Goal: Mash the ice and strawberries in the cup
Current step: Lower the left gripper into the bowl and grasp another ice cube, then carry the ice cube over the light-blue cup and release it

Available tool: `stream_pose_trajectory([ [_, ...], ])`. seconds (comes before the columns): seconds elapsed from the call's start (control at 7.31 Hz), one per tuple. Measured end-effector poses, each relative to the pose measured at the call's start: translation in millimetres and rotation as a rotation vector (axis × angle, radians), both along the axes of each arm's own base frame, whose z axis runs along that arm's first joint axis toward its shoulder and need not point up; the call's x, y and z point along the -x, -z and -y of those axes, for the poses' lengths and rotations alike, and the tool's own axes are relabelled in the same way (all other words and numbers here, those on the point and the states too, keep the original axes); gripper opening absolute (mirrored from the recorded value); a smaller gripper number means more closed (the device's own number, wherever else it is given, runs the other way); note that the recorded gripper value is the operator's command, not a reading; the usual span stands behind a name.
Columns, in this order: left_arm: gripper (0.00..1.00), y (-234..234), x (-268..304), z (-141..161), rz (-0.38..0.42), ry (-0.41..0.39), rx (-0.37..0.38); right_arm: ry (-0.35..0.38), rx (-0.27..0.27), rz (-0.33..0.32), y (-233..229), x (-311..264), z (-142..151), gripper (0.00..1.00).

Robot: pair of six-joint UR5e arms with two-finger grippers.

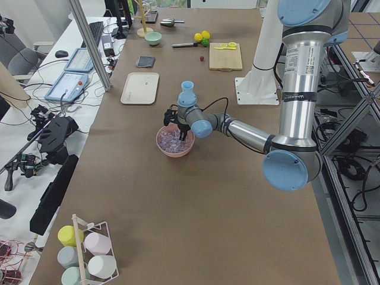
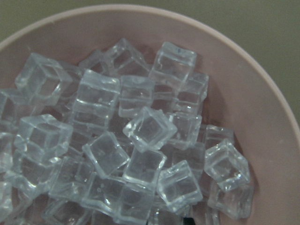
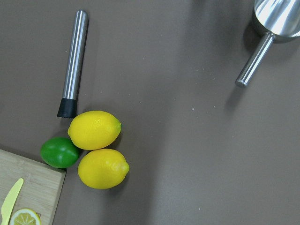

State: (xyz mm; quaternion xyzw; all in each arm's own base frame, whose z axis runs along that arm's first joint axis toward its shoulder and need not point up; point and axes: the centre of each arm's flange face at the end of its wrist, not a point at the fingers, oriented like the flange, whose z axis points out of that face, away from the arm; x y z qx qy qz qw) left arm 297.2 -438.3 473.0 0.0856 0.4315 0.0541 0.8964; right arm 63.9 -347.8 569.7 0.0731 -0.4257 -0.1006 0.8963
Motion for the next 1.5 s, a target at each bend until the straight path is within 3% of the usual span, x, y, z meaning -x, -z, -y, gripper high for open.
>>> stream_pose_trajectory([
  [0.96,0.00,33,31,14,-0.073,0.018,-0.015,0.000,0.007,0.000,1,0,-12,1.00],
  [1.23,0.00,82,14,36,-0.121,0.044,-0.017,0.000,0.004,0.001,2,0,-11,1.00],
  [1.5,0.00,162,-35,46,-0.192,0.084,0.063,0.000,0.002,0.002,3,1,-10,1.00],
])
